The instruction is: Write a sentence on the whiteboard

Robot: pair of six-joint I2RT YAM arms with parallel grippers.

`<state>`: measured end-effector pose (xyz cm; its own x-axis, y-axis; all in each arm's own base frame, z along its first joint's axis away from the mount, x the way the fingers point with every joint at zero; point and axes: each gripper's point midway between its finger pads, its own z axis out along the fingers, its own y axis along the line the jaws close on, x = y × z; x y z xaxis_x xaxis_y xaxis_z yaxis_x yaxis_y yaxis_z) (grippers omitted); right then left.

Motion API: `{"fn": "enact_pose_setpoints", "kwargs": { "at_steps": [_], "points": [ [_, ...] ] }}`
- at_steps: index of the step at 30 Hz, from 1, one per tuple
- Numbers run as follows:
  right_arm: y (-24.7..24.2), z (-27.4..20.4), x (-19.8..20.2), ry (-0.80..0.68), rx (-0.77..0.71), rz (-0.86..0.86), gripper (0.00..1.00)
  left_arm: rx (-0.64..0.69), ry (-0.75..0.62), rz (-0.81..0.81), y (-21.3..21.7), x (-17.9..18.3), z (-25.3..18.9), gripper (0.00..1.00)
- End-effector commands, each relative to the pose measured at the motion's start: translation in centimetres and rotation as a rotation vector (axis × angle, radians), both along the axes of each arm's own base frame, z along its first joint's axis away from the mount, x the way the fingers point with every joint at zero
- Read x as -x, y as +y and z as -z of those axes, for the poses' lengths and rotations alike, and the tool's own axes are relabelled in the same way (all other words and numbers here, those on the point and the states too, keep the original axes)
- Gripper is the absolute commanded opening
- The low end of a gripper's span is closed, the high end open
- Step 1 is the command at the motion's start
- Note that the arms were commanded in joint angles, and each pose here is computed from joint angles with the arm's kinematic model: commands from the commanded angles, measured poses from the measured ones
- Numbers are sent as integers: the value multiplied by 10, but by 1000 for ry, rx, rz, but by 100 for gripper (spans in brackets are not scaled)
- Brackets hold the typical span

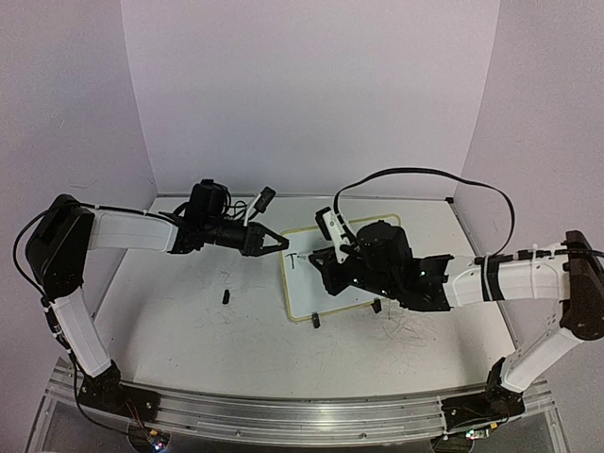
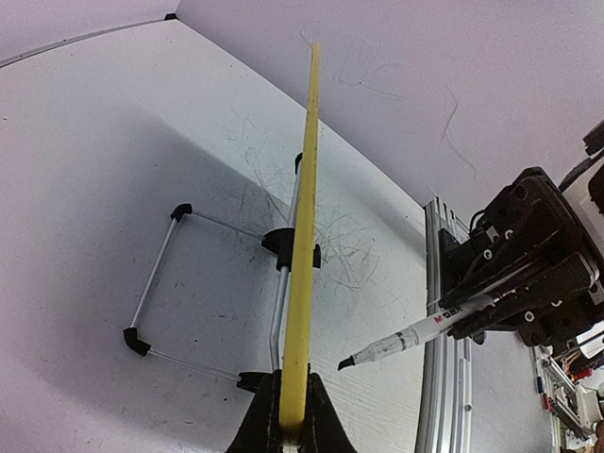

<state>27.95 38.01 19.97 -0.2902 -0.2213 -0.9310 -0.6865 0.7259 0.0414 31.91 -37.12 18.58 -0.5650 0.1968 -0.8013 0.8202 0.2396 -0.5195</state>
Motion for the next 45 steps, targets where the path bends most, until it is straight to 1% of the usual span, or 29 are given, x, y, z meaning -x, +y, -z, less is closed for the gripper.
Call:
{"fn": "enact_pose_setpoints", "kwargs": {
  "at_steps": [1,15,32,45],
  "points": [
    [-2,-7,-9,-31,-17,51,0,25,-62,1,1,3,-20,0],
    [5,0,-7,-13,-10,19,0,23,-55,7,0,3,-18,0],
    [3,4,-11,-15,1,46,0,26,-57,9,0,4,-19,0],
    [7,10,-11,-2,5,35,0,26,-55,10,0,4,-19,0]
  ]
}}
